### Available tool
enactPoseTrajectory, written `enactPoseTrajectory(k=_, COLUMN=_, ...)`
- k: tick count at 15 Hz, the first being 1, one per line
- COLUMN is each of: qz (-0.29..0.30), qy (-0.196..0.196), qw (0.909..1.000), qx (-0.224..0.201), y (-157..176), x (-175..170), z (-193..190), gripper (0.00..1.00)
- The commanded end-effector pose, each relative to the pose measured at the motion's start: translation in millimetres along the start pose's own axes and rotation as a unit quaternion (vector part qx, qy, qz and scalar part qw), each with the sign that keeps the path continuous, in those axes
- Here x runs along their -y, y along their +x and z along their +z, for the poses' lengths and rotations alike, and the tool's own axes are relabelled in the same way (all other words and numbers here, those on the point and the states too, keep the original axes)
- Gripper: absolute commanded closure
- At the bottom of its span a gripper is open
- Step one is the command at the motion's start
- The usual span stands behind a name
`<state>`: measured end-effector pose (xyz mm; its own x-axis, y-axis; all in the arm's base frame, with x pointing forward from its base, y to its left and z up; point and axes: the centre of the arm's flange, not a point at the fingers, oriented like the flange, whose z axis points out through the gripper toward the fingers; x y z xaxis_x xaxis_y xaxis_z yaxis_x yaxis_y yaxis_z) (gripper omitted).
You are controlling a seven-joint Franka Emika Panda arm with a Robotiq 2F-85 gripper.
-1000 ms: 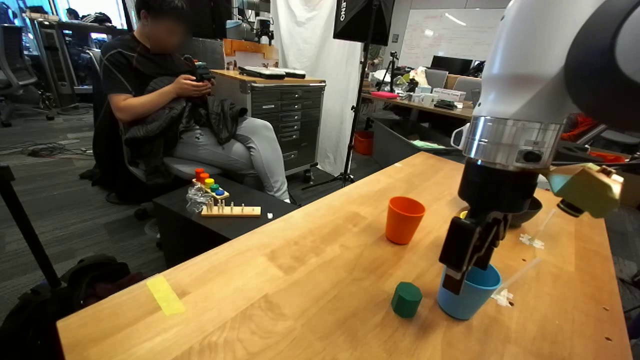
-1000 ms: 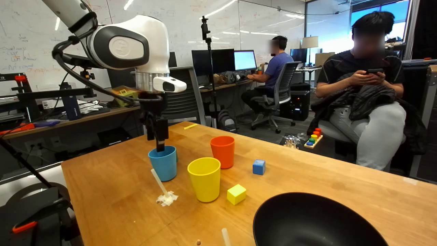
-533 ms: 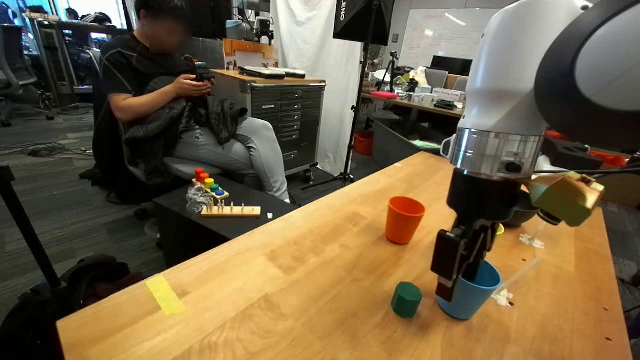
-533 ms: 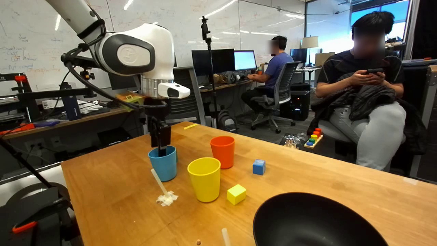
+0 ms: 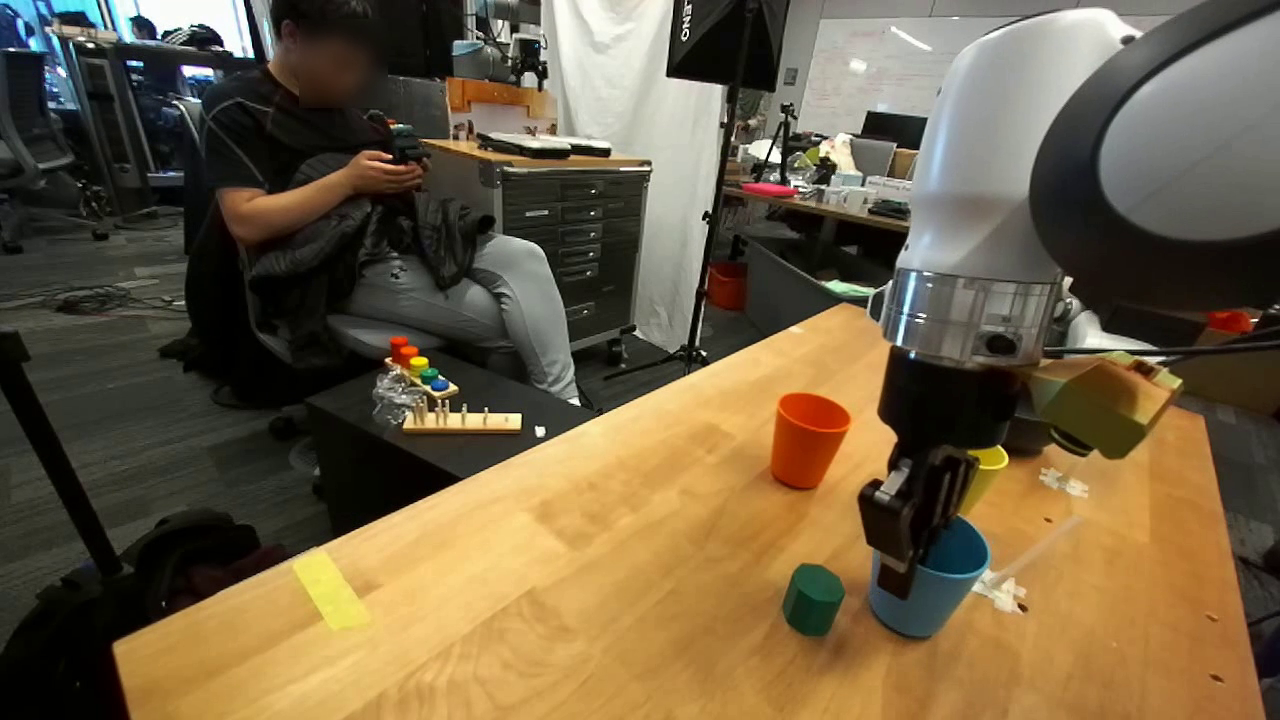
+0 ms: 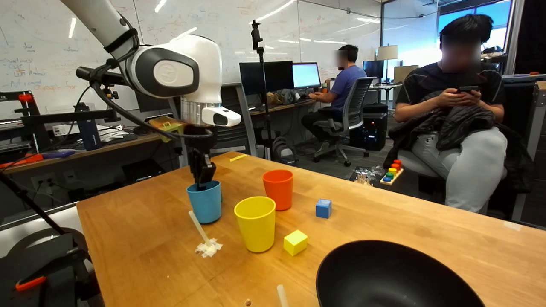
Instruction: Pick up the blue cup and put it in the orange cup, then pick up the yellow cup and put it in both
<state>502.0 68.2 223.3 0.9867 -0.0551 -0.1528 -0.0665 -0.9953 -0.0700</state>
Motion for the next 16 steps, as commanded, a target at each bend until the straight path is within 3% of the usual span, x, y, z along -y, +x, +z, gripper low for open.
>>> enactPoseTrajectory(k=1, qz=0.003, qy=0.002, qw=1.0000, qx=0.009, y=1.5, x=2.2, z=-16.0, gripper=1.00)
enactPoseTrajectory(k=6, qz=0.008, qy=0.003, qw=0.9995, qx=0.029, y=-6.9, x=0.7, z=-29.5, gripper=0.99)
enactPoseTrajectory(k=10, qz=-0.001, qy=0.032, qw=0.9971, qx=0.069, y=-17.4, x=0.5, z=-44.6, gripper=0.99)
enactPoseTrajectory(k=16, qz=0.007, qy=0.075, qw=0.9952, qx=0.062, y=-12.9, x=3.6, z=-106.3, gripper=0.99)
